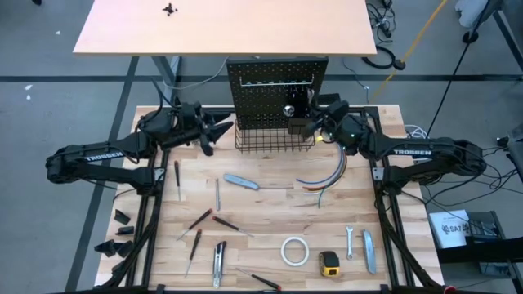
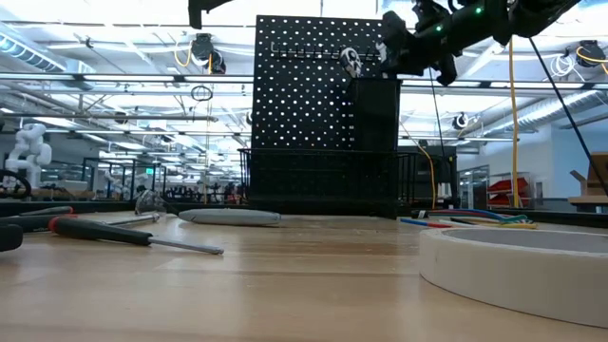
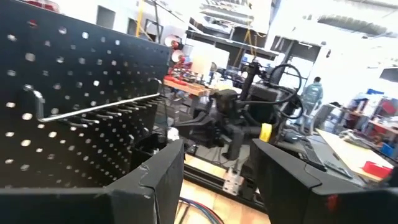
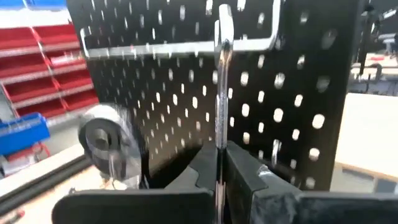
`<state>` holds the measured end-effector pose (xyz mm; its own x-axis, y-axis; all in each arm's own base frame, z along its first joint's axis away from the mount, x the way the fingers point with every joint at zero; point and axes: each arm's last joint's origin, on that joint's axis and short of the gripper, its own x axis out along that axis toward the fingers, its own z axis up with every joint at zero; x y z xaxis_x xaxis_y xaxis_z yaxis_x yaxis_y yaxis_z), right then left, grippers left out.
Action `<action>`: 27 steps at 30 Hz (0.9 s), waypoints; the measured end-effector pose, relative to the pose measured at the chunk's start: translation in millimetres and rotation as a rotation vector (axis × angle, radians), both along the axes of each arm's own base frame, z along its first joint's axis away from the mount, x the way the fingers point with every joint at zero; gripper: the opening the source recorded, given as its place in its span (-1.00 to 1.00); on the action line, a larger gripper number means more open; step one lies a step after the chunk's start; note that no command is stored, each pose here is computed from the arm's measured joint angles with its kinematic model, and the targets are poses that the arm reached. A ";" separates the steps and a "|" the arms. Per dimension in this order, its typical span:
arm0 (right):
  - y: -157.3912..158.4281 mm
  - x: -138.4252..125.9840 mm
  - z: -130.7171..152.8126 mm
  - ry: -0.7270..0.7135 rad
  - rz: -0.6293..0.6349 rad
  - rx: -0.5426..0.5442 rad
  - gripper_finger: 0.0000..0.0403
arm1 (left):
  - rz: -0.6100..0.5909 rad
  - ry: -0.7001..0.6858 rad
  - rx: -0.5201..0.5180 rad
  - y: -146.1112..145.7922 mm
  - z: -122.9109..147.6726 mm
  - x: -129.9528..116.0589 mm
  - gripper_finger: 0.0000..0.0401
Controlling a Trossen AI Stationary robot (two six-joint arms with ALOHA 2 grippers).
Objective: Hang tools onto peg board
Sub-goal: Put the wrench into the black bin on the pegboard
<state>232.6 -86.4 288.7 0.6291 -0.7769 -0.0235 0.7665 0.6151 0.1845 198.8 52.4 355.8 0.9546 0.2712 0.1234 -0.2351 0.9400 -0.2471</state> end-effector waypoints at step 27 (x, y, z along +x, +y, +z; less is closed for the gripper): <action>35.9 -28.5 71.3 -0.283 0.486 -0.217 -0.18 | -0.018 -0.005 0.001 -0.5 0.5 0.1 -0.07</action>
